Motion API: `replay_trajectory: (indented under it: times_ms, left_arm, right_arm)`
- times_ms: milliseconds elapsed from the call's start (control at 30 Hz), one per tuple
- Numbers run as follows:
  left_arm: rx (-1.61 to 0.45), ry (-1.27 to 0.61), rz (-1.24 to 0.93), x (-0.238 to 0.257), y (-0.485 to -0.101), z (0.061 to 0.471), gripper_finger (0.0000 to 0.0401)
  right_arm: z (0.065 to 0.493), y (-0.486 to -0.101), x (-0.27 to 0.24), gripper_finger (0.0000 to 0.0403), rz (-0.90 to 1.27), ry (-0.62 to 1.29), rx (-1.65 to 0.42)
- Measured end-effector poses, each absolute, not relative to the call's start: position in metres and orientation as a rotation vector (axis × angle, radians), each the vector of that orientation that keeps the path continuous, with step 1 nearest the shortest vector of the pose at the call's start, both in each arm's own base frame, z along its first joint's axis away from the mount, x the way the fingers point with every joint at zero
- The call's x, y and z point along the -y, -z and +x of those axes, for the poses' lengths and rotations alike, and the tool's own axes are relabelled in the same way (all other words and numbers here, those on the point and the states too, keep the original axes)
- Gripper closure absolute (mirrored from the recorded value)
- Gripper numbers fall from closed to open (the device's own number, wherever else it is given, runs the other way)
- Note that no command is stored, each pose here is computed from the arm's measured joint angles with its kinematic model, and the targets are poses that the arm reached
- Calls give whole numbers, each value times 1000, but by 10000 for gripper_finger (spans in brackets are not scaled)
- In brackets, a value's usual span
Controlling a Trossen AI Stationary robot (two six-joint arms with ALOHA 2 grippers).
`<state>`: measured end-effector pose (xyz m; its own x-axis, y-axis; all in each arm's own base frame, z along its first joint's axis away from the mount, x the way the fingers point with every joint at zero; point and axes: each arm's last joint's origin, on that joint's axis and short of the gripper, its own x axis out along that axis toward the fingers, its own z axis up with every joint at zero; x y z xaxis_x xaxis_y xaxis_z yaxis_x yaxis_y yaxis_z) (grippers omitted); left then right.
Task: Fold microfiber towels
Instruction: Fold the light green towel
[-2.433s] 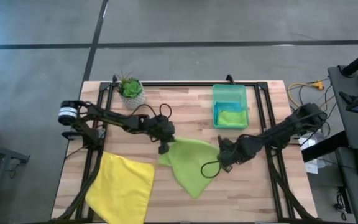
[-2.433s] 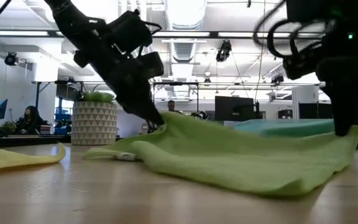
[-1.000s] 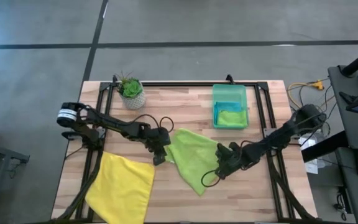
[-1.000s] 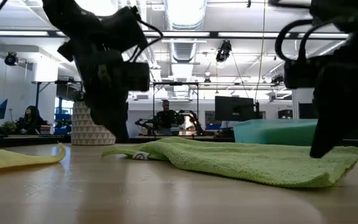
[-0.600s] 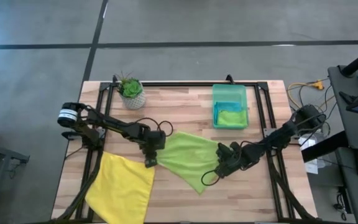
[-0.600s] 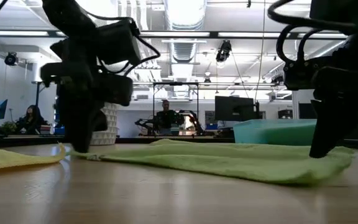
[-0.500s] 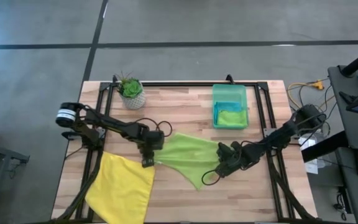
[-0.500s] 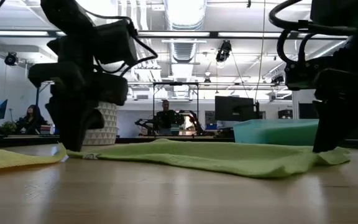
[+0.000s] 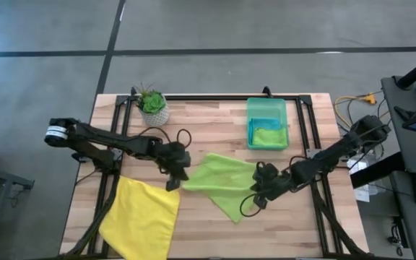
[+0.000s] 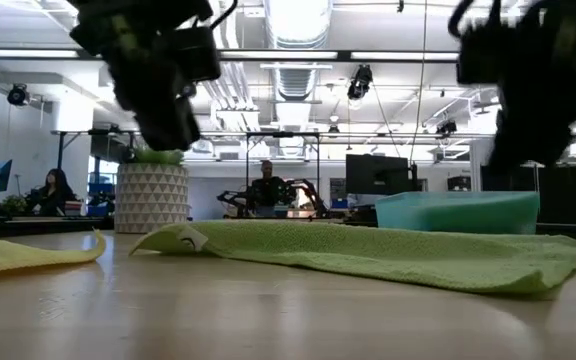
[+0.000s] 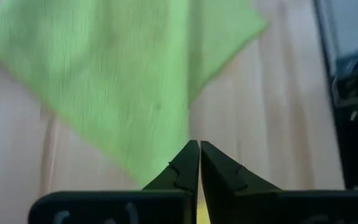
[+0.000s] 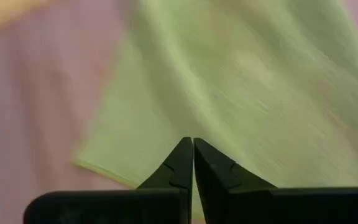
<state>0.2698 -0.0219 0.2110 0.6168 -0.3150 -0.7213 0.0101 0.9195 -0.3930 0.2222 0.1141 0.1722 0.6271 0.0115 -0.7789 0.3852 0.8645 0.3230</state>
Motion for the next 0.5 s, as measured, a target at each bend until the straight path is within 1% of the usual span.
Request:
replay_trajectory:
  times_ms: [100,200,367,433,500]
  left_arm:
    - [-819,189,-390,20,-205,286,401]
    - [-800,179,-389,17,-190,305,401]
    - [-802,143,-409,7,-172,338,401]
    - [-823,121,-432,3,-168,346,401]
    - [-800,124,-431,3,-169,357,401]
  right_arm:
    - [232,-178,-121,394,496,85,-794]
    - [241,-168,-130,394,505,-18,-837]
    - [251,-138,-139,394,481,-29,-970]
    - [258,-129,-143,394,480,-34,-960]
    - [264,-118,-144,394,479,-30,-965]
